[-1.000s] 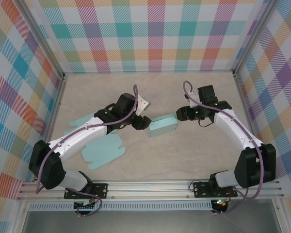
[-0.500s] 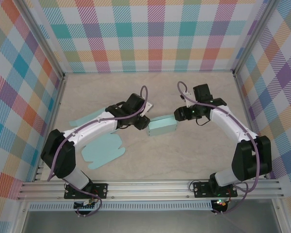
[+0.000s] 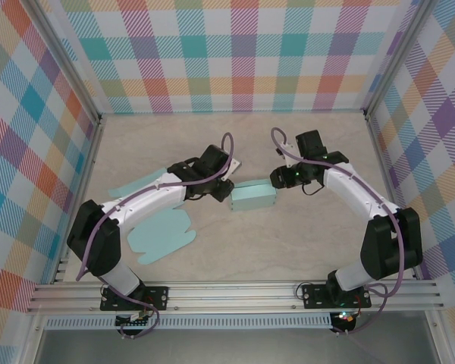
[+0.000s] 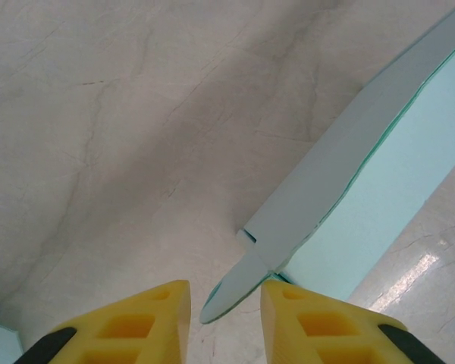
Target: Fold the paper box
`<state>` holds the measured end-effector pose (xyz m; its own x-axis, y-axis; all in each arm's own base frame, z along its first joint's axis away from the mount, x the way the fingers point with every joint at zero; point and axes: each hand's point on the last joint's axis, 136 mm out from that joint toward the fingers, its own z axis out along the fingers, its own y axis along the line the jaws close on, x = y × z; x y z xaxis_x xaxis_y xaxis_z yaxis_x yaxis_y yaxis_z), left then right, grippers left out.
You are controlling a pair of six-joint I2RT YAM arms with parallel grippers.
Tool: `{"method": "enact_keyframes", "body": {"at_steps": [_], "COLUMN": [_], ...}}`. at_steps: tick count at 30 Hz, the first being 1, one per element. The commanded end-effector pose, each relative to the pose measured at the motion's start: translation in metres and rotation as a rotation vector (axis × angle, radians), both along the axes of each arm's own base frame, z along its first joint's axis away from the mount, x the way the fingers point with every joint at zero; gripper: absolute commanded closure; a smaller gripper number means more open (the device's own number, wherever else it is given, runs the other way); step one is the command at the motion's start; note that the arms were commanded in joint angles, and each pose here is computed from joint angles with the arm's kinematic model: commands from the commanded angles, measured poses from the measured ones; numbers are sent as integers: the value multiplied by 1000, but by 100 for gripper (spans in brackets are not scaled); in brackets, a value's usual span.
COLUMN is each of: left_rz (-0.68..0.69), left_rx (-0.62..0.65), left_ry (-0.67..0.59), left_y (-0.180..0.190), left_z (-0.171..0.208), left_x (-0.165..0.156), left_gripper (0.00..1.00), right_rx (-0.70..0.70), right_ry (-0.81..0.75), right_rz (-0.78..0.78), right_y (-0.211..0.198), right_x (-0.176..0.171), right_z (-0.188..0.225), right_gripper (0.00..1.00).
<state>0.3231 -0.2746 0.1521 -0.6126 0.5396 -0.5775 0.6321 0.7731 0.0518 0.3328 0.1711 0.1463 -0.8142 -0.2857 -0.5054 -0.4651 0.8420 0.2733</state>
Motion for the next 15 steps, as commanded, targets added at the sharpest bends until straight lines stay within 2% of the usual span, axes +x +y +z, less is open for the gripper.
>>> {"method": "enact_keyframes", "body": {"at_steps": [1, 7, 15], "left_rz": [22, 41, 32], "left_rx": [22, 73, 59], "left_ry": [22, 27, 22], "left_y": [0, 7, 2], "left_z": [-2, -10, -8], "left_x": [-1, -1, 2], "left_gripper": [70, 64, 66], "right_rx": [-14, -26, -28], "right_ry": [-6, 0, 3], "right_rz": [4, -3, -2], "right_y": [0, -1, 1], "right_x": [-5, -8, -9], "right_z": [4, 1, 0], "right_gripper": [60, 61, 65]}}
